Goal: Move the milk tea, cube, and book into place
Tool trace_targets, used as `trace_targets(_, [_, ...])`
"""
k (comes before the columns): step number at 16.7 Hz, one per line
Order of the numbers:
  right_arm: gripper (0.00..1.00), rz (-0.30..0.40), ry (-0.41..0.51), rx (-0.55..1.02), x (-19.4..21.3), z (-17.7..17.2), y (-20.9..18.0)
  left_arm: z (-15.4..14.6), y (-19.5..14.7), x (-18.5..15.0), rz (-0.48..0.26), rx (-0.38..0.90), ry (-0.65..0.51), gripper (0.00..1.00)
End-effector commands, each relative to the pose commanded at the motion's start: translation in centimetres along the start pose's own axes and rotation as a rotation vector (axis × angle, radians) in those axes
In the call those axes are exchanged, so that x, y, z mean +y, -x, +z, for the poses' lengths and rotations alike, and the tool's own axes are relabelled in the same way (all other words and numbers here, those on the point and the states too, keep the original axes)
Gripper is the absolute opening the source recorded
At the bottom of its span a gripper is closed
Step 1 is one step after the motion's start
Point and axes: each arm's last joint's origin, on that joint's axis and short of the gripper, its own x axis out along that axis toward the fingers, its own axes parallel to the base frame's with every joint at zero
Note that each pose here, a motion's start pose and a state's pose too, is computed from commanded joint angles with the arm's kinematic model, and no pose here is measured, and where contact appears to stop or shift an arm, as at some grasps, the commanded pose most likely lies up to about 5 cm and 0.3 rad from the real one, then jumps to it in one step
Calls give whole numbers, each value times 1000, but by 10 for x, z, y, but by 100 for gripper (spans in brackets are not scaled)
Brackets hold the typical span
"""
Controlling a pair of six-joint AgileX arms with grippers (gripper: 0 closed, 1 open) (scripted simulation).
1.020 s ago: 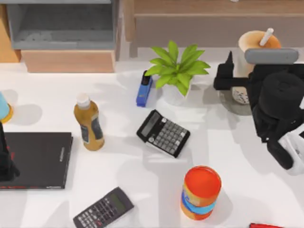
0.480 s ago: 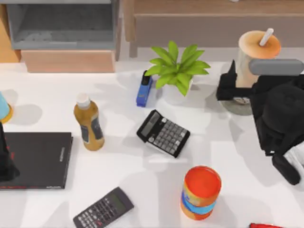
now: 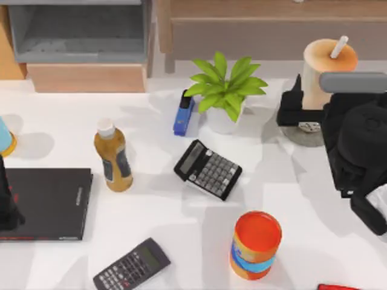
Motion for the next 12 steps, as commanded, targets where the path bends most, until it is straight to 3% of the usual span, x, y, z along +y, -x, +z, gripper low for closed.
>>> trace_targets(6, [100, 0, -1, -1, -1, 33, 17, 0, 0, 0, 0, 0, 0, 100])
trace_targets(12, [100, -4, -3, -4, -2, 37, 18, 0, 0, 0, 0, 0, 0, 100])
